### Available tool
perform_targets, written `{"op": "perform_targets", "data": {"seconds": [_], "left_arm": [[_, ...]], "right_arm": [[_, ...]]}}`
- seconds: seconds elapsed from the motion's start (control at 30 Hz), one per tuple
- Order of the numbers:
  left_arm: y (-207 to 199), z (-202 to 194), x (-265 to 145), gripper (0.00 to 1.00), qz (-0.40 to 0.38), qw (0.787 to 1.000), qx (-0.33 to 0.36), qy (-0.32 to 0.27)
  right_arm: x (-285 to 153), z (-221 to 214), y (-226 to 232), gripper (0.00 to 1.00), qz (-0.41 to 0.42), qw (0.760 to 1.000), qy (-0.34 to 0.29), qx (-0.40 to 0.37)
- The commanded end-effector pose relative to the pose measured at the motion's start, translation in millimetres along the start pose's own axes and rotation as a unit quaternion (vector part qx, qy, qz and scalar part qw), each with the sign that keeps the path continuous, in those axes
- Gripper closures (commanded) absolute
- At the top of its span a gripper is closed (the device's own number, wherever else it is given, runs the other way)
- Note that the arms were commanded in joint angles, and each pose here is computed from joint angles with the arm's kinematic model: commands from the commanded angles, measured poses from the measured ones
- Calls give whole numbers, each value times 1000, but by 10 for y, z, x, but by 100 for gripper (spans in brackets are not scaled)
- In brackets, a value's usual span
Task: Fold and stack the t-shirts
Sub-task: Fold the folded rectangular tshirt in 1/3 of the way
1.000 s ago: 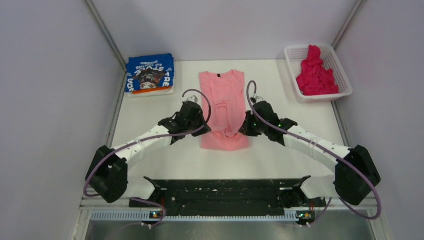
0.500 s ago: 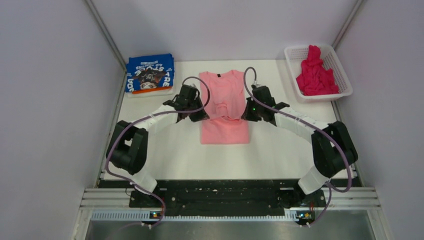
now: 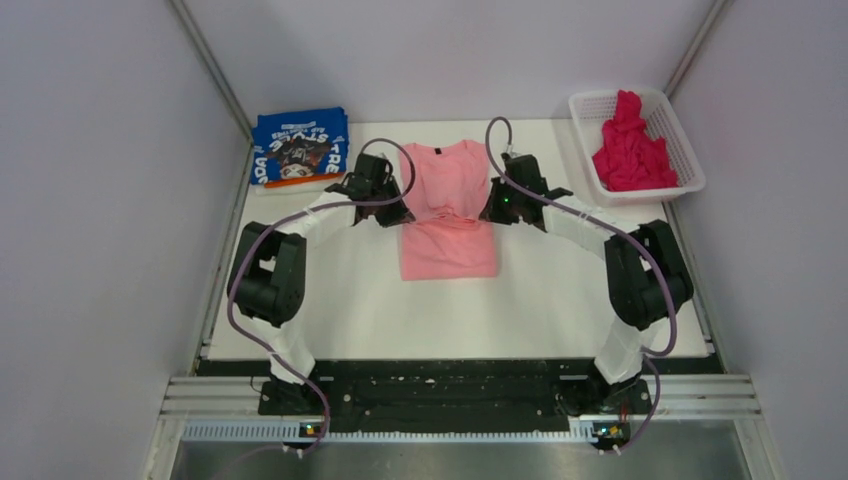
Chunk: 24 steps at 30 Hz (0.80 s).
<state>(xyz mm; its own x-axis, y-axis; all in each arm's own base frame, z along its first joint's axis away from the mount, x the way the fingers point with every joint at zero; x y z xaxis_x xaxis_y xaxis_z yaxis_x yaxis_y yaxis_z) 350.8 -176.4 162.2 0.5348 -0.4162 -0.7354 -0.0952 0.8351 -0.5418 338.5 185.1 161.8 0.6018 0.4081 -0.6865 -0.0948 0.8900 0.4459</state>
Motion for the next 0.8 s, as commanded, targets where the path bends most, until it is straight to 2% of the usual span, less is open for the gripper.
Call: {"op": "perform_targets", "data": {"seconds": [0.0,0.2,0.3,0.33,0.37,0.47,0.53,0.63,0.77], "left_arm": [[-60,164,65,100,-17,1000,15,-9],[4,207,187,97,4,1000,7,-6],[-5,261,200,86,6,1000,6,-11],[-12,281,196,78,8,1000,6,-14],[-23,310,181,64,9,1000,6,-19],[-73,404,84,32,7,999,7,-40],[-103,436,1,16,5,999,9,-53],[-111,405,-135,2,3,998,10,-61],[-19,221,-300,1,8,999,5,-54]], "right_arm": [[81,210,26,100,15,1000,-25,-4],[231,235,-64,100,5,1000,-19,4],[296,277,-99,92,-5,1000,-15,12],[309,311,-100,89,-6,1000,-16,14],[310,342,-86,83,-5,1000,-19,12],[287,444,-50,48,-8,999,-35,6],[240,494,-28,26,-14,999,-45,2],[124,481,-28,4,-14,999,-50,-1],[-44,282,-90,1,-8,999,-41,-2]]}}
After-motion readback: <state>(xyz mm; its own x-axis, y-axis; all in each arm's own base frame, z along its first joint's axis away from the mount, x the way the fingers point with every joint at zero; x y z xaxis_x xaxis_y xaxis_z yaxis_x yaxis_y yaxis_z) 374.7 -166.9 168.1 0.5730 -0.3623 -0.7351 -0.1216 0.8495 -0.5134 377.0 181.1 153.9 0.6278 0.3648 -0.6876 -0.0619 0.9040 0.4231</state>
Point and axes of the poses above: each gripper's point midway between its finger pads, its own x axis out along the fingers, its own y axis along the line the jaws close on, z = x × y, the point moved 10 cm from there along -x, back along the fingers, and after that the axes turned 1 degree about x, right-handed, at the moved point
